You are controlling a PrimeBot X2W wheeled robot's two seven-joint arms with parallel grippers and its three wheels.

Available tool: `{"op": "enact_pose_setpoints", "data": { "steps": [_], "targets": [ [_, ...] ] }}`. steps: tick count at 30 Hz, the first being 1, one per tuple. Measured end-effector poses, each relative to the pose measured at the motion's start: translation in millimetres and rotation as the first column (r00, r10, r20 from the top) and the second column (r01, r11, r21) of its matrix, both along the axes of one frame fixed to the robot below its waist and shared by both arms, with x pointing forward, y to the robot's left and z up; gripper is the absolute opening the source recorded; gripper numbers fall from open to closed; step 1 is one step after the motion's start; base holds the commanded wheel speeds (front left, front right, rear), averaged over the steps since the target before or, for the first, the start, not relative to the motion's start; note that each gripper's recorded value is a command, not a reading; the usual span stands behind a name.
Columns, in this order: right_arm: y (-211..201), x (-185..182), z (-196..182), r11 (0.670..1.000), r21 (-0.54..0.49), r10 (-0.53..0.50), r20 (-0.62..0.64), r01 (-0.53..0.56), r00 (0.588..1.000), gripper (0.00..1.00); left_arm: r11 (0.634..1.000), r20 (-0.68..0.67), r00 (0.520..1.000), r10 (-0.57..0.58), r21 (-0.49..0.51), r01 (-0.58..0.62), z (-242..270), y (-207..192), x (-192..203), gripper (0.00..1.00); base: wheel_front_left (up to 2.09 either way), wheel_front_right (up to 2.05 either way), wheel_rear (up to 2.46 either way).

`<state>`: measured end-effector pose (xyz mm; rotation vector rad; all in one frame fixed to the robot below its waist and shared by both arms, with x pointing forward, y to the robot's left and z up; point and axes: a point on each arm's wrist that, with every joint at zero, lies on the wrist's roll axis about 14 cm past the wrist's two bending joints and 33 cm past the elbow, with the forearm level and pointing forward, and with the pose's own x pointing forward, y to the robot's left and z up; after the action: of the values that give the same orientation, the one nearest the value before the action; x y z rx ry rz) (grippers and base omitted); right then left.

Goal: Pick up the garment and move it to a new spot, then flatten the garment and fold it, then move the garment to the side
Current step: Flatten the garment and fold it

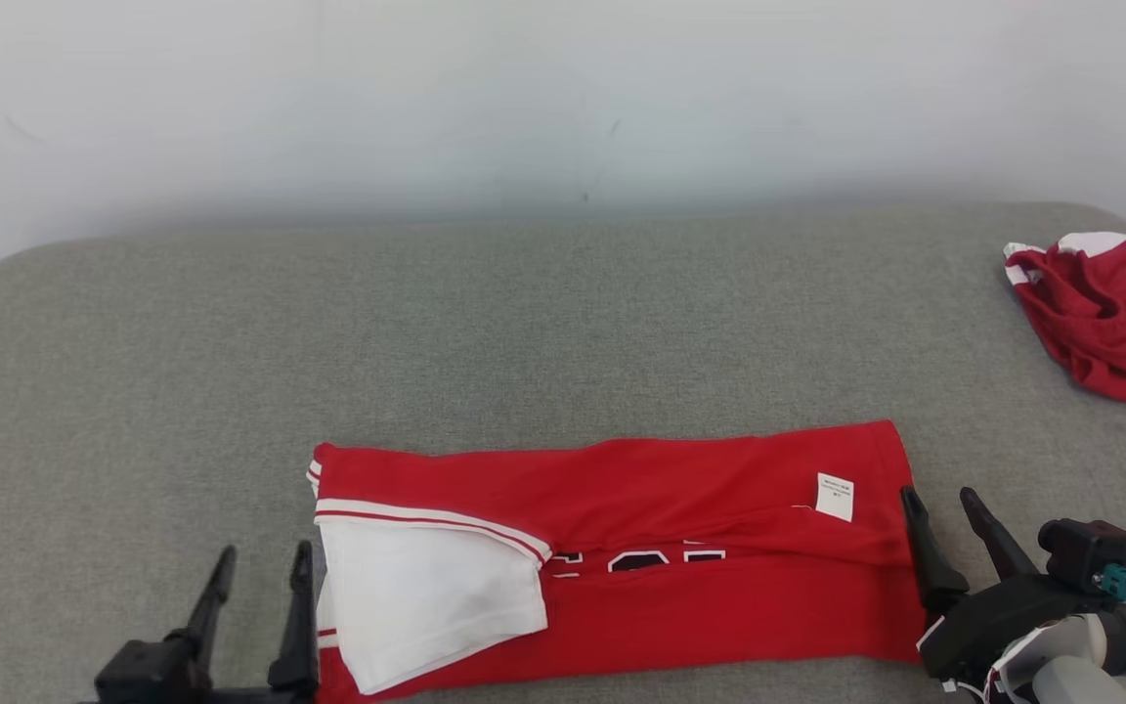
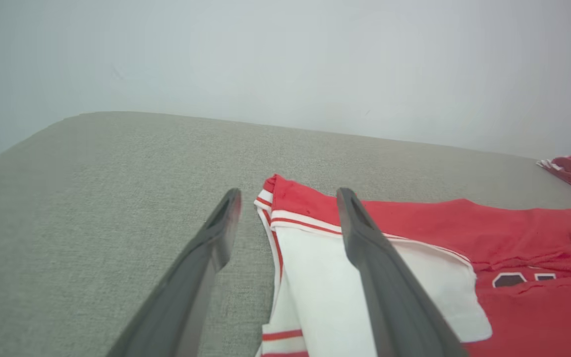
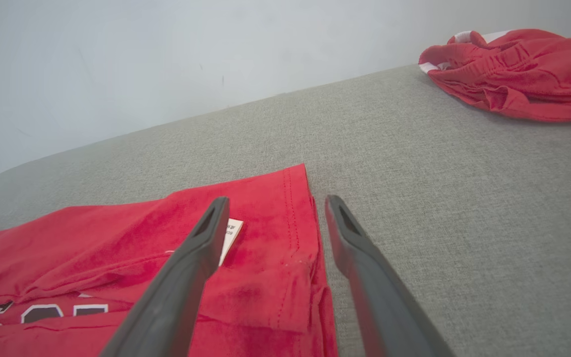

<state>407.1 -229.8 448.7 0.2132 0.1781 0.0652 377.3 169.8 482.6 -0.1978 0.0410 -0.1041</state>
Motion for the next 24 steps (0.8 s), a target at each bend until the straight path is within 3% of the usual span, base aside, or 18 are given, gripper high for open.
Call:
{"op": "enact_pose_setpoints", "data": {
  "steps": [4, 13, 24],
  "targets": [
    [-2.7, -1.1, 0.7, 1.000, -0.017, 0.000, -0.004, 0.000, 1.000, 1.00, 0.996, 0.065, 0.995, 0.082, 0.035, -0.084, 17.1, 18.7, -5.0, 1.00, 0.00, 0.00, 0.00],
    [-9.2, 1.6, -23.6, 0.998, -0.057, -0.014, -0.137, 0.006, 0.990, 1.00, 0.968, 0.142, 0.969, 0.201, 0.126, -0.219, 34.9, 57.1, -23.6, 1.00, 0.00, 0.00, 0.00],
    [2.8, -1.0, -57.9, 0.998, -0.057, -0.004, -0.292, -0.013, 0.956, 1.00, 0.955, 0.130, 0.969, 0.209, 0.184, -0.231, 27.2, 65.6, -38.1, 1.00, 0.00, 0.00, 0.00]
  ]
}}
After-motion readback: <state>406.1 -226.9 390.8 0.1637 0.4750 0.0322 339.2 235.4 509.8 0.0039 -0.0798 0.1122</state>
